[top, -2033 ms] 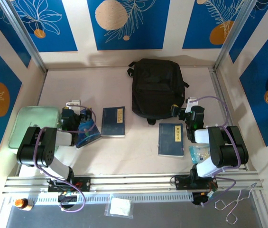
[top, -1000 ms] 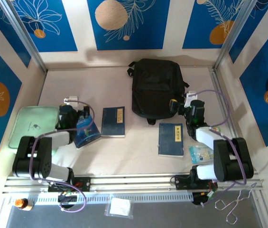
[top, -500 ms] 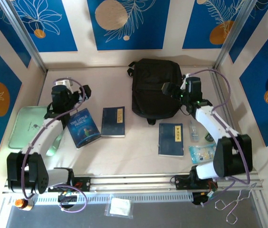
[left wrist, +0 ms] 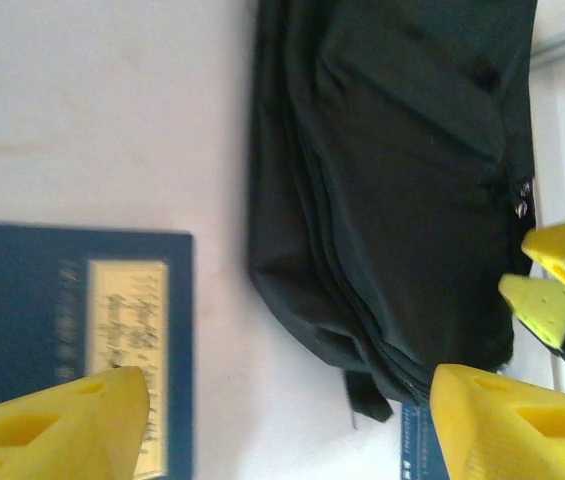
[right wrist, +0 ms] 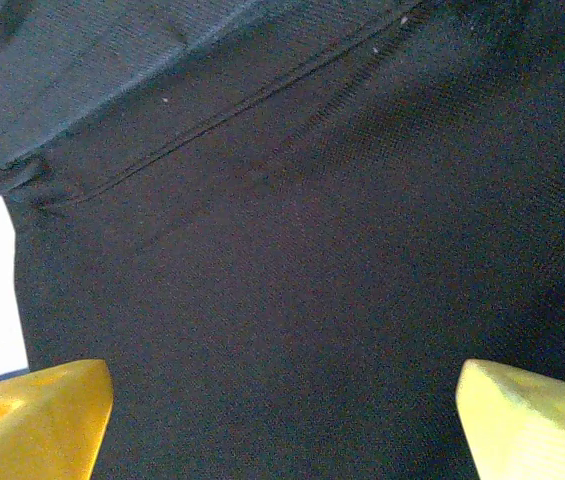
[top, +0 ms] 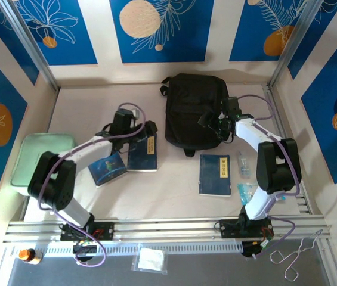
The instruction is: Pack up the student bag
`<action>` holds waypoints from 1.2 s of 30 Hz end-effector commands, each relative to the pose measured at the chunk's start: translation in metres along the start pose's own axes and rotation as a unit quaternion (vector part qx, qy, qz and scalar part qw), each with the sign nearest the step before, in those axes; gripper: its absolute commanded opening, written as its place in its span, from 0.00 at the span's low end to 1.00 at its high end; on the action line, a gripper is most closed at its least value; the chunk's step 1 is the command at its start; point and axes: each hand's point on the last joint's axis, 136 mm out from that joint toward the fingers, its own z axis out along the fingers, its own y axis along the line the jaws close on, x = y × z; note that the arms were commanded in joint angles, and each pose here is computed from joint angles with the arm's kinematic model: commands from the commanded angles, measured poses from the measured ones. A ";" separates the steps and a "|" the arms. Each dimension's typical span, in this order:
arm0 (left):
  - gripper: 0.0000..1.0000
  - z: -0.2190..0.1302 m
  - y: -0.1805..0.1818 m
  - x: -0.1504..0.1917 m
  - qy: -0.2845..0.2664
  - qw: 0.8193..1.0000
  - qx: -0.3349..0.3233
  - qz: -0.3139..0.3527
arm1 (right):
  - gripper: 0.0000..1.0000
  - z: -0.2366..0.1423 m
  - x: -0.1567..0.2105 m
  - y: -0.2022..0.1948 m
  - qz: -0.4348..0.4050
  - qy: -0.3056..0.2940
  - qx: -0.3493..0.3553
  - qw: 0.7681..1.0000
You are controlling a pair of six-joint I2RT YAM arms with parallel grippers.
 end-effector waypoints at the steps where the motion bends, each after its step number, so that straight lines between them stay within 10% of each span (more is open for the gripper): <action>1: 0.71 0.019 -0.027 0.014 0.017 0.998 0.034 -0.045 | 0.89 0.018 0.038 0.006 0.025 0.068 -0.013 0.997; 23: 0.59 0.081 -0.020 0.028 0.061 0.995 -0.031 -0.068 | 0.86 0.028 0.065 0.055 0.021 0.100 -0.088 0.991; 36: 0.00 0.044 -0.035 -0.022 0.006 0.995 -0.089 0.045 | 0.86 0.001 0.066 0.074 0.003 0.089 -0.115 0.989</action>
